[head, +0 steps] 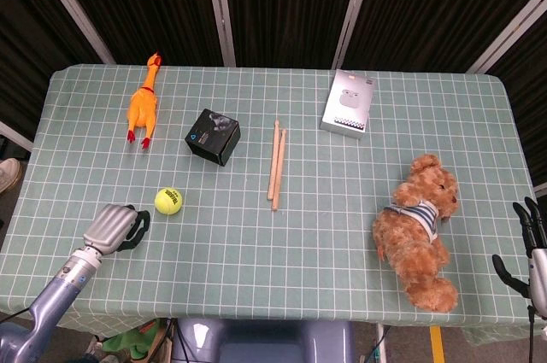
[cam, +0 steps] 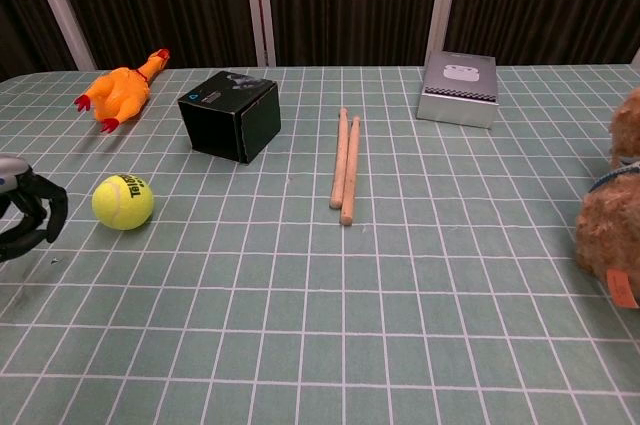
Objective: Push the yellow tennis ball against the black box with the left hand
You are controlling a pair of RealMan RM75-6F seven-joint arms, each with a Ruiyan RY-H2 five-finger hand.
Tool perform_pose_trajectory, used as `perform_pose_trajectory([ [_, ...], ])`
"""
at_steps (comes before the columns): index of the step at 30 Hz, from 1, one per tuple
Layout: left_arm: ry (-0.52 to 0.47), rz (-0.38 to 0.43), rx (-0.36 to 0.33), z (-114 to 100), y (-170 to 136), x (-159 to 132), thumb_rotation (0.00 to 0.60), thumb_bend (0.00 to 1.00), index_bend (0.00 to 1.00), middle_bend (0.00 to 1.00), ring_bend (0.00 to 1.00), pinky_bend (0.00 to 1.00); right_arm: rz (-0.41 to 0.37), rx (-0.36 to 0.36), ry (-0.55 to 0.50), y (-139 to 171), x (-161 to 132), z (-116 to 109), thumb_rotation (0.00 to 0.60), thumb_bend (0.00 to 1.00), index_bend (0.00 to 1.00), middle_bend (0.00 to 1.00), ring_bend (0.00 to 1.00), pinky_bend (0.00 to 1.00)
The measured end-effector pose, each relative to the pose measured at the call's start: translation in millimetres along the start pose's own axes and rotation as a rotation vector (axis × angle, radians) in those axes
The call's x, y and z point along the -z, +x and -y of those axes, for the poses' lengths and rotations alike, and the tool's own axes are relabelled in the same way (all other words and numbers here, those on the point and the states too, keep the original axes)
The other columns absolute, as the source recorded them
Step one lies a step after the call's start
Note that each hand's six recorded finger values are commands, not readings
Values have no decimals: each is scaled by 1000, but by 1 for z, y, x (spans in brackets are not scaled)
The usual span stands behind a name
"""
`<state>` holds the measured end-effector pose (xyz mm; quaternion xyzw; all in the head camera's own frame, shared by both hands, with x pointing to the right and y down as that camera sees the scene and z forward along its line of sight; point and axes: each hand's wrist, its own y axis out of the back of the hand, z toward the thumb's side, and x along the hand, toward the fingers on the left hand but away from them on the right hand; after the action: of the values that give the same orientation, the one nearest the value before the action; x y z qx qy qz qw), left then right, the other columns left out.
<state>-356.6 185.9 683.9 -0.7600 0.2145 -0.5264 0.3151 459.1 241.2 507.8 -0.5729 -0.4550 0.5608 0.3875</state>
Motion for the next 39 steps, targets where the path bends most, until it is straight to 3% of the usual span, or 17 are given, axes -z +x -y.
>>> perform_pose_trajectory([
  [6,9,30,93,14,21,-13,600,442,531,764,467,700,0,7,-13,-1,2,-3,600,347,0,0,0,0],
  [16,37,48,140,20,36,-23,600,435,440,662,457,676,-4,21,-29,1,5,-8,600,347,0,0,0,0],
  [39,77,39,134,3,52,-21,600,435,421,659,454,653,-7,38,-39,2,7,-12,600,347,0,0,0,0],
])
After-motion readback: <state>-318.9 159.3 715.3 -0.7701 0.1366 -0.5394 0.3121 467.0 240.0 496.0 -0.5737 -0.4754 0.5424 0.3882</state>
